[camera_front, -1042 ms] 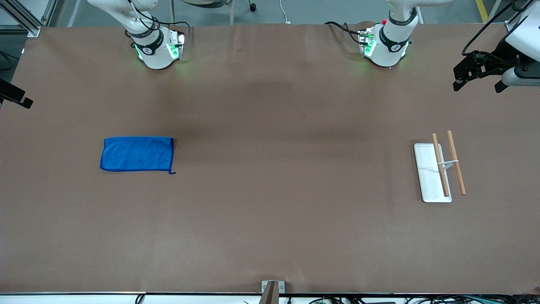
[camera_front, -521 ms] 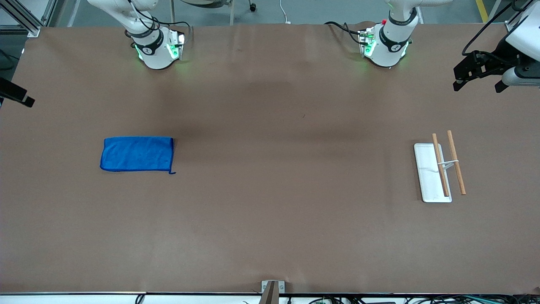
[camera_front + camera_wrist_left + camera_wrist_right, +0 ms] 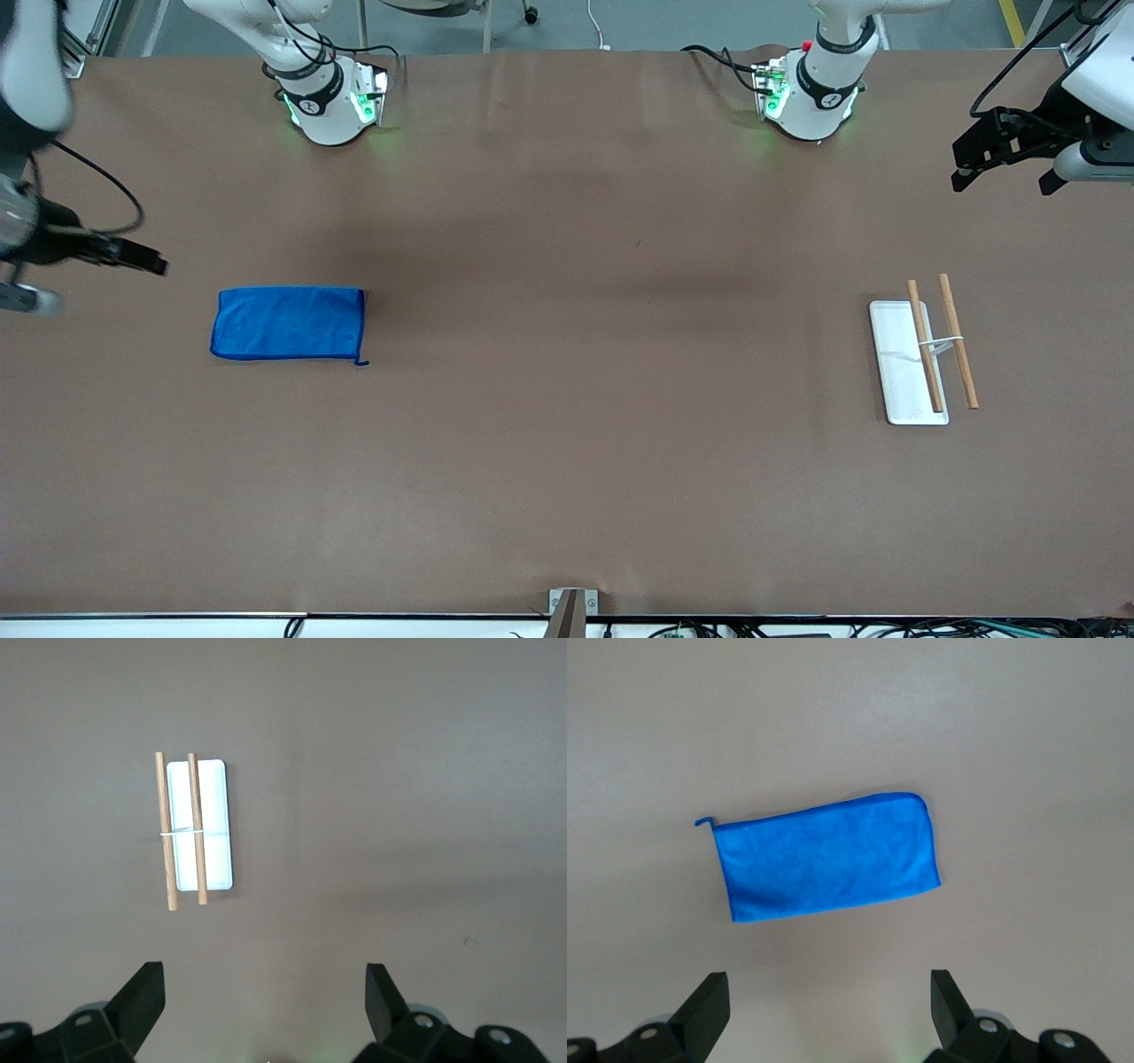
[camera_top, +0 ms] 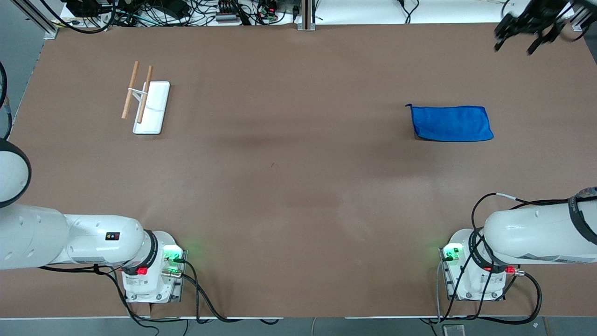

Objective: Right arm passes towel to left arm to hang
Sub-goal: 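Reach the right gripper down to the blue towel's edge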

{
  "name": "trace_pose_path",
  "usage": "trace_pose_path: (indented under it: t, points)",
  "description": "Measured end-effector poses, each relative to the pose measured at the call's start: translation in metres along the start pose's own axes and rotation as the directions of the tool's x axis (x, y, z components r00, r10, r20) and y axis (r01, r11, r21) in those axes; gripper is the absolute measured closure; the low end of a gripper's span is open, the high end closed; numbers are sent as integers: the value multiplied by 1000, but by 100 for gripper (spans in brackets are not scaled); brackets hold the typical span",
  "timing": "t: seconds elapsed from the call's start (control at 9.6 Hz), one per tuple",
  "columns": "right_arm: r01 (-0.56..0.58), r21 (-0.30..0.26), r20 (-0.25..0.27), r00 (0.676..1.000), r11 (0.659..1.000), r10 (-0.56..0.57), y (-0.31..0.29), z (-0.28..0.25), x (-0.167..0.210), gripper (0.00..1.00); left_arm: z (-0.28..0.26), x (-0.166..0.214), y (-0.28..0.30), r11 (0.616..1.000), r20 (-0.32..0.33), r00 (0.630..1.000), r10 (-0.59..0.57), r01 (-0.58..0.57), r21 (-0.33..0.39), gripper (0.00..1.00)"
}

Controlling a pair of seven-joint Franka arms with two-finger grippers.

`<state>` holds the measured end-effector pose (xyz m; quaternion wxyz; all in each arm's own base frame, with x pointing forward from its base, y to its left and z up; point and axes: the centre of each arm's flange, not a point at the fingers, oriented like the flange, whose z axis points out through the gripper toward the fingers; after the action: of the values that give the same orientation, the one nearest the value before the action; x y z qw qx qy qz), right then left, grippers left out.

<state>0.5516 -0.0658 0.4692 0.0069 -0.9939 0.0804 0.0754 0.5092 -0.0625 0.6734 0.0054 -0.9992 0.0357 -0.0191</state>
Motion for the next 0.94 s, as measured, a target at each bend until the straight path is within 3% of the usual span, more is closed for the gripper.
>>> trace_pose_path:
  t: [0.52,0.94]
  points:
    - [47,-5,-139,989,999,-47,-4,192,-27,0,1,0,0,1000,2,1000,0,0,0,0]
    - [58,-11,-167,984,998,-59,-6,275,-26,0,1,1,0,1000,3,1000,0,0,0,0]
